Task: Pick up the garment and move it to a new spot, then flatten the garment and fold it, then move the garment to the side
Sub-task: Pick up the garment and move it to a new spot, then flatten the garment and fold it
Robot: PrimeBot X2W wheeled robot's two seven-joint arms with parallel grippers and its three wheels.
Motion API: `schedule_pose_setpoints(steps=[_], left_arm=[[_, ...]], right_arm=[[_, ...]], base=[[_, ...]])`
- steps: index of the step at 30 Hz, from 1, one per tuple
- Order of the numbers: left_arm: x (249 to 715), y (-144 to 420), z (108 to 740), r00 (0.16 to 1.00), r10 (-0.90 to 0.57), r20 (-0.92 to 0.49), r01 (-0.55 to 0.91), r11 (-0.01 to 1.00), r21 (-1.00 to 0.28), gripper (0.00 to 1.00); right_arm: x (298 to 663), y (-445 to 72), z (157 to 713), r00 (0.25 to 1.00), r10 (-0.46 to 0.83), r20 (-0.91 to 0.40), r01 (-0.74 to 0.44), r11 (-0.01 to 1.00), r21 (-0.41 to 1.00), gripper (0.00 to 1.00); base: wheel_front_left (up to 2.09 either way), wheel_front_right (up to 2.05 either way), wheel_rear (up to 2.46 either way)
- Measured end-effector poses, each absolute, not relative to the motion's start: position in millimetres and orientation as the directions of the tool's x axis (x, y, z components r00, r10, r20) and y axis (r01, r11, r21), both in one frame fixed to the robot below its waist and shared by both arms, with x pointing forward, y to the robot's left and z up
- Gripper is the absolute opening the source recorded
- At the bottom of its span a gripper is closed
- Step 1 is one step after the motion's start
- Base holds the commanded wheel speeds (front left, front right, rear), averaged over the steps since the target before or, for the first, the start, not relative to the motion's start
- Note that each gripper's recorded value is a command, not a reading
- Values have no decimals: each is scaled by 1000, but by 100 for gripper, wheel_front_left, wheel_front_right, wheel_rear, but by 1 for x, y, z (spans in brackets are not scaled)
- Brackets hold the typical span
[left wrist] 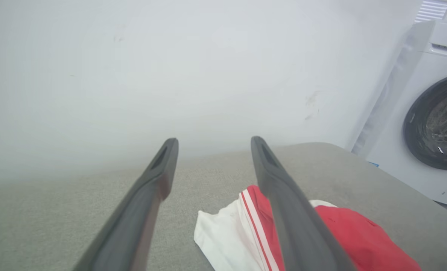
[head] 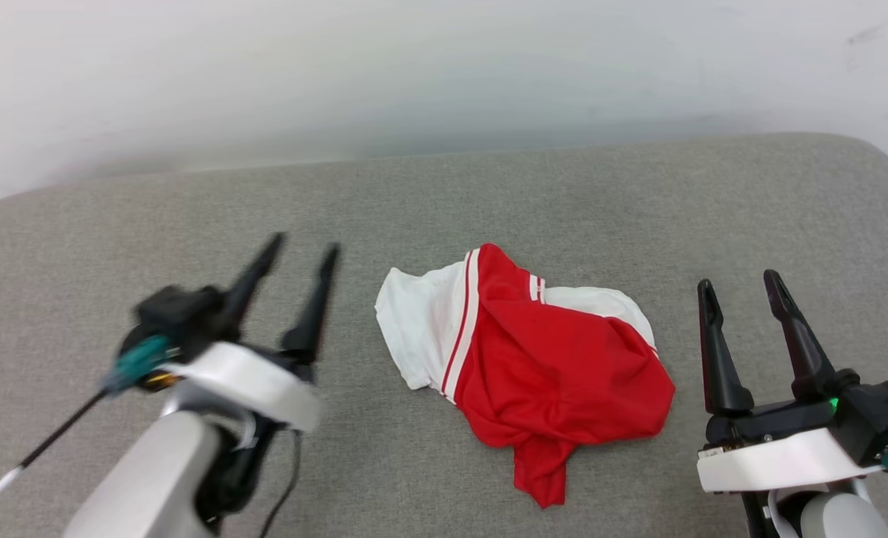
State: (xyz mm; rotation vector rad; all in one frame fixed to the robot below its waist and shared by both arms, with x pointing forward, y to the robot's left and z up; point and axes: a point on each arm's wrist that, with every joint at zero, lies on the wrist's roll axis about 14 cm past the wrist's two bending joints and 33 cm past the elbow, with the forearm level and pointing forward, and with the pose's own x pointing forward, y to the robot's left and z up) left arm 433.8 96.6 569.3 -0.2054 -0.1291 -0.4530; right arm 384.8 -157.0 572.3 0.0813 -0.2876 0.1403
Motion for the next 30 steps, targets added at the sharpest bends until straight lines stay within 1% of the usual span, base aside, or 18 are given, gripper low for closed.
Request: schedule_pose_setpoints(steps=[4,5,8,15,24,28,30], left_arm=[[421,151,585,941,-244,233,292,934,-204,100],[411,169,583,952,-185,243,238,948,-211,100],[395,188,582,957,-124,261,188,953,-236,100],[364,185,554,969,-124,215,175,955,-240,100],[362,177,539,974,-126,187,173,951,-258,100],[365,162,520,972,-203,118,227,939,-256,100],[375,154,519,964,-249,96,265,931,-251,100]], right_arm=[[384,-152,573,947,140,289,-165,984,64,100],[384,-150,572,946,144,290,-170,983,68,100],[383,-152,571,949,134,286,-169,981,100,100],[378,-145,562,953,153,262,-185,977,104,100],[374,-144,560,954,157,255,-187,977,101,100],[375,-147,558,957,148,249,-177,979,98,100],[377,-149,557,959,143,245,-170,981,94,100]], base=[[0,0,0],[0,0,0],[0,0,0],[0,0,0],[0,0,0],[0,0,0],[0,0,0]])
